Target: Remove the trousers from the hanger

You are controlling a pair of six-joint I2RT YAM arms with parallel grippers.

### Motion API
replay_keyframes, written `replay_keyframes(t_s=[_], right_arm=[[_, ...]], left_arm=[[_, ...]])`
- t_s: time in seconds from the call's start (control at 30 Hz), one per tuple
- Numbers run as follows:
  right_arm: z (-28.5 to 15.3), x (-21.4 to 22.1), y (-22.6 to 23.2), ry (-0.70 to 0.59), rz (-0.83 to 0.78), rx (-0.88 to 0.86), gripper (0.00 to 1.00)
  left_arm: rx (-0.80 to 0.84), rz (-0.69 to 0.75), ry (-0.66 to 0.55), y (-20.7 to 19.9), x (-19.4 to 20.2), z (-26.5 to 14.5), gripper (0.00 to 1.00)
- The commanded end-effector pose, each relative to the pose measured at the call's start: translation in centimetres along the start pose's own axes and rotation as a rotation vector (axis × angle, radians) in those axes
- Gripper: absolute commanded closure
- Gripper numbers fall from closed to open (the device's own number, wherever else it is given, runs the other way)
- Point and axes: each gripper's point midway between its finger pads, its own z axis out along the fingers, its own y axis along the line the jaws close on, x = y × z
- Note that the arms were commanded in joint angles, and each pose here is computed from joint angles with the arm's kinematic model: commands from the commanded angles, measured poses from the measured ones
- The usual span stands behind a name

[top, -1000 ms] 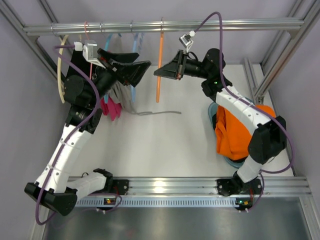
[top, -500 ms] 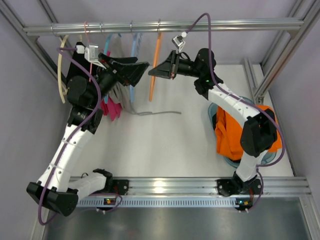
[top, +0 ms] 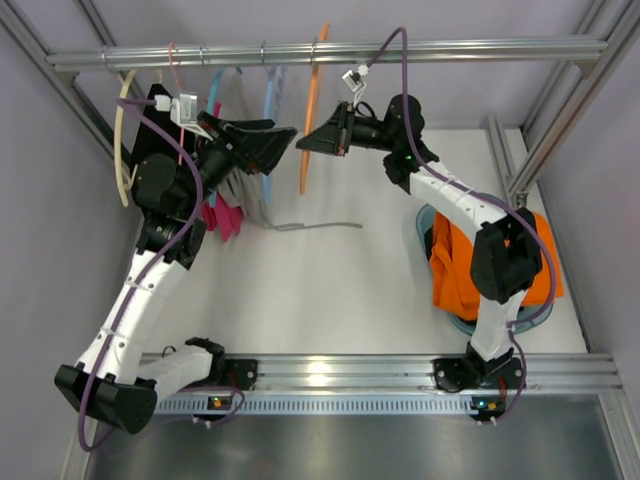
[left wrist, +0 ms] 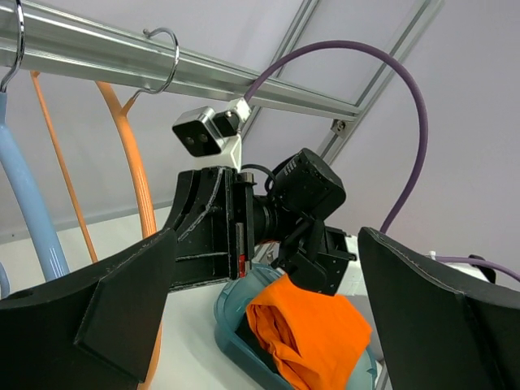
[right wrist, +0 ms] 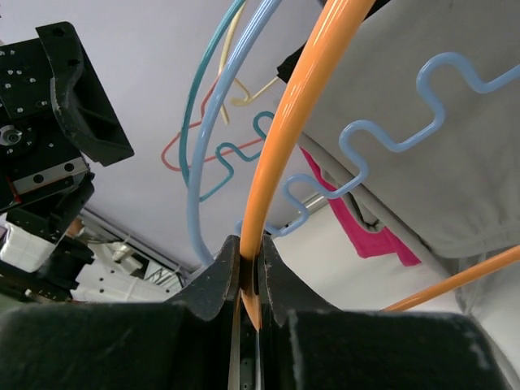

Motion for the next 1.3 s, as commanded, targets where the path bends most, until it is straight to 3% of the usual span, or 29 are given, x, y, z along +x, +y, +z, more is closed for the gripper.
replay_keyframes(t_s=[0.0,0.17,0.4,0.43,0.6,0.7,0.87,0.9,1.0,1.27], right_arm=[[-0.2,-0.5,-1.4,0.015,-0.027,0.025,1.0],[-0.9,-1.8,-1.6,-0.02,0.017,0.074,1.0],[-1.2,-1.6,-0.8,-0.037,0.219,0.11,1.0],[-1.4,-1.7,-0.3,-0.042,0.222,0.105,0.96],[-2.2,-0.8,2.2,-0.047,0.211,0.069,0.56],[-2.6,-0.8,3.7,-0.054,0.199,0.052,0.38],[-3.6,0.0,4.6,-0.031,0.168,0.087,0.23],[-4.1,-0.1,5.4,-0.034,0.127,0.091,0.12],[-5.5,0.3,5.5,-0.036,0.086,0.143,0.01],[-13.2,0.0,3.7,-0.097,-0.001,0.346,0.01]], left_arm=[[0.045,0.015,-0.053,-1.5,-1.5,-0.7,0.01],[0.043,0.009,-0.052,-1.4,-1.4,-0.8,0.01],[0.039,0.003,-0.054,-1.3,-1.5,-0.8,0.01],[0.04,0.003,-0.055,-1.4,-1.5,-0.8,0.01],[0.04,0.02,-0.045,-1.4,-1.6,-0.8,0.01],[0.032,0.03,-0.034,-1.1,-1.4,-0.9,0.01],[-0.001,0.073,0.01,-0.4,-0.5,-1.4,0.01],[-0.008,0.1,0.017,-0.3,-0.6,-1.4,0.02],[-0.057,0.142,0.1,0.5,0.3,-1.9,0.01],[-0.149,0.232,0.358,2.0,3.3,-4.5,0.02]])
